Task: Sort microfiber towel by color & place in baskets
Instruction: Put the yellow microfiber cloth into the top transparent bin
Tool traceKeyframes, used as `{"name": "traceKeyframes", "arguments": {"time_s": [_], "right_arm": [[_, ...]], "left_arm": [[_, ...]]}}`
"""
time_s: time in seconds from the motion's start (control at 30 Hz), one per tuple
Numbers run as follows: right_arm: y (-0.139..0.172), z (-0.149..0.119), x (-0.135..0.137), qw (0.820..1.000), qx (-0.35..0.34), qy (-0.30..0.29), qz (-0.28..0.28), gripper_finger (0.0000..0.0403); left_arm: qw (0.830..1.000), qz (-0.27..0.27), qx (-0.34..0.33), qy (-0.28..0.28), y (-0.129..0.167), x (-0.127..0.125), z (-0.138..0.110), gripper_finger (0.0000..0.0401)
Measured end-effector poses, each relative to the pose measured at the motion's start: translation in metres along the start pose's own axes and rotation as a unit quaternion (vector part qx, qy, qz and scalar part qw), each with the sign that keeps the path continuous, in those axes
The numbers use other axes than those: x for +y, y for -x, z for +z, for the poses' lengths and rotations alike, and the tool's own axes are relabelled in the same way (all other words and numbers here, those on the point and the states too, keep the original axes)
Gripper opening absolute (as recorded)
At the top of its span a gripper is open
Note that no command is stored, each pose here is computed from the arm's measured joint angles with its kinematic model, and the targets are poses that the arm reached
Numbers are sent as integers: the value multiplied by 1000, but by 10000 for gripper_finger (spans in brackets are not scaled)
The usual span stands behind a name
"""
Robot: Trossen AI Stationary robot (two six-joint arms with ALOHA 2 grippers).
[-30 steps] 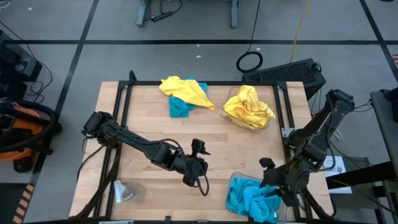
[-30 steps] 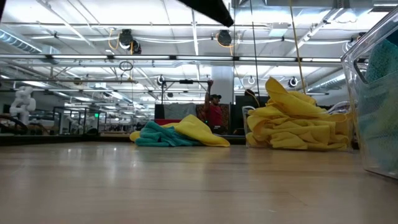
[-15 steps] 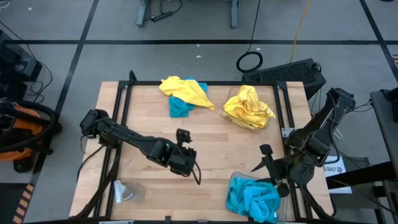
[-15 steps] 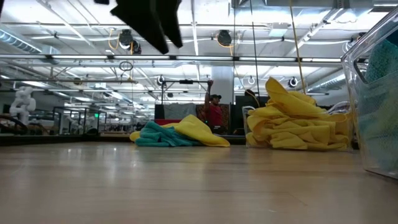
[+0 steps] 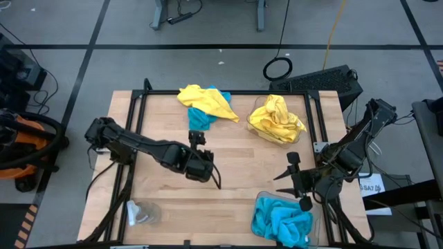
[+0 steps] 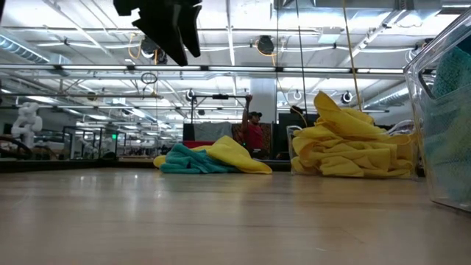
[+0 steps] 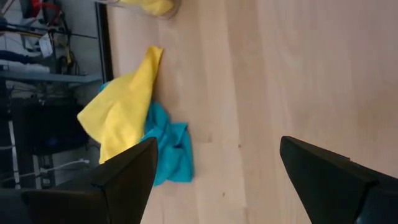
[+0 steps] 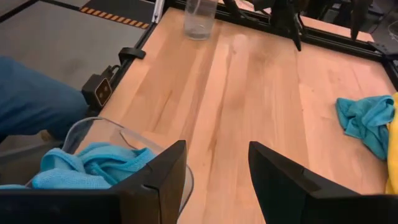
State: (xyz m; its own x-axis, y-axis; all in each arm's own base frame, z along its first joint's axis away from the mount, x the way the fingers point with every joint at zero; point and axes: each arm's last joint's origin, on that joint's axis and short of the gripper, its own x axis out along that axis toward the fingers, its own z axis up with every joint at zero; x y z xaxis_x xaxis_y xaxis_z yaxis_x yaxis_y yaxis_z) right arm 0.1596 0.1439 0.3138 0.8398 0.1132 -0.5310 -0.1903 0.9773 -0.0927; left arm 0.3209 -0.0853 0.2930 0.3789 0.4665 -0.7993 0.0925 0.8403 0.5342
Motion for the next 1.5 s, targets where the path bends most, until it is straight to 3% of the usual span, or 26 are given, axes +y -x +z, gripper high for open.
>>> {"name": "traceKeyframes", "arguments": {"time_s": [0.4, 0.7, 1.03, 1.3, 1.5], "right_arm": [[0, 0, 0, 1000, 0, -5, 1, 167], [0, 0, 0, 1000, 0, -2, 0, 167], [-5, 4, -8, 1000, -6, -7, -18, 167], [-13, 7, -18, 999, -6, -12, -41, 167], [-18, 11, -30, 998, -12, -16, -65, 167]], "left_arm": [[999, 10, -4, 31, -15, 35, -16, 342], [988, 7, -85, 129, -24, 63, -62, 342], [981, -9, -80, 178, -65, 70, -96, 342], [966, 21, -93, 240, -100, 85, -118, 342], [941, 64, -127, 307, -113, 108, -125, 342]]}}
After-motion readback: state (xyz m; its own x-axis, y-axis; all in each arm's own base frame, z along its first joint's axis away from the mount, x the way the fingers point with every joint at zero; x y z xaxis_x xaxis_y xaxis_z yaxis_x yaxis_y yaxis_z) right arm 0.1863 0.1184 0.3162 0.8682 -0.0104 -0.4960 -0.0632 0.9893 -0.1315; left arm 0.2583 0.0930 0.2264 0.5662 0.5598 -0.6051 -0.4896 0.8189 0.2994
